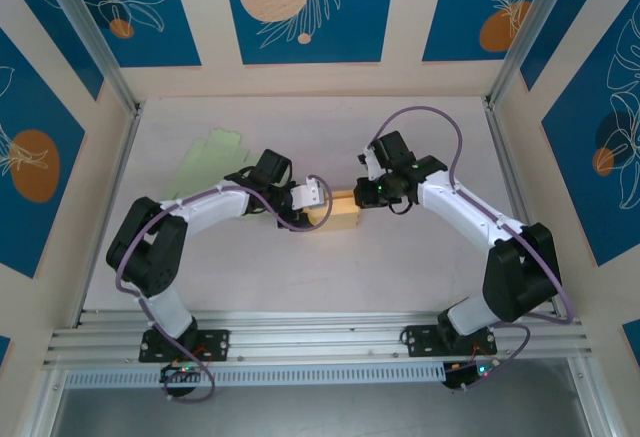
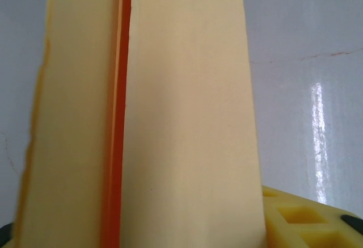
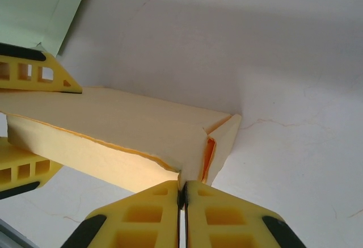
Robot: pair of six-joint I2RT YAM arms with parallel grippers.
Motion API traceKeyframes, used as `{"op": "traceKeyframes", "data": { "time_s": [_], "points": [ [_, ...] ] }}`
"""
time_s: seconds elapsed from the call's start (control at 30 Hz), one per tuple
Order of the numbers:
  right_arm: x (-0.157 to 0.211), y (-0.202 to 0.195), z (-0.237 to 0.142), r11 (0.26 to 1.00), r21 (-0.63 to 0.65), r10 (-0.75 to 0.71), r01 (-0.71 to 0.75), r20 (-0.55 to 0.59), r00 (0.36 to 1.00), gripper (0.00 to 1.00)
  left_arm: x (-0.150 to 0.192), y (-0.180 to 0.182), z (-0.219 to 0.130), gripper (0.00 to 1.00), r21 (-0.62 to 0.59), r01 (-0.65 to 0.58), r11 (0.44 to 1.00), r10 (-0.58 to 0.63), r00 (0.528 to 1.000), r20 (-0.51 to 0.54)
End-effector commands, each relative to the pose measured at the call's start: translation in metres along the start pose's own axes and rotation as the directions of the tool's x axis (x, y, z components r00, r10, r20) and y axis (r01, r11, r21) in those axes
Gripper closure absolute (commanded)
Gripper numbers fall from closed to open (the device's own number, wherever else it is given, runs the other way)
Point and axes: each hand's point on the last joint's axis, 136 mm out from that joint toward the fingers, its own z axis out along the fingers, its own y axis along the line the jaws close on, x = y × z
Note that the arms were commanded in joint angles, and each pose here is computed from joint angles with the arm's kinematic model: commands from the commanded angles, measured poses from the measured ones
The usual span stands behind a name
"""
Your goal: Fold the paper box
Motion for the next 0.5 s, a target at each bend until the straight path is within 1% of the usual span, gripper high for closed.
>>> {"op": "traceKeyframes", "data": {
  "time_s": [0.0, 0.13, 0.27, 0.47],
  "points": [
    [-0.006, 0.011, 0.001, 0.999, -0.029, 0.020, -0.020, 0.002, 1.000, 0.88, -0.003, 0.003, 0.005, 0.47, 0.005, 0.004, 1.000, -0.004, 1.000, 0.004],
    [-0.002, 0.004, 0.005, 1.000, 0.014, 0.020, -0.020, -0.009, 1.000, 0.88, -0.003, 0.003, 0.005, 0.46, 0.002, 0.005, 1.000, -0.005, 1.000, 0.000],
    [0.001, -0.001, 0.004, 0.999, 0.039, 0.021, -0.021, -0.011, 1.000, 0.88, -0.004, 0.005, 0.001, 0.37, -0.012, 0.017, 1.000, -0.017, 1.000, -0.004],
    [0.001, -0.005, 0.003, 0.998, 0.058, 0.008, -0.008, -0.002, 1.000, 0.89, -0.017, 0.008, -0.011, 0.27, -0.044, 0.028, 0.999, -0.027, 0.999, 0.042]
  ]
}}
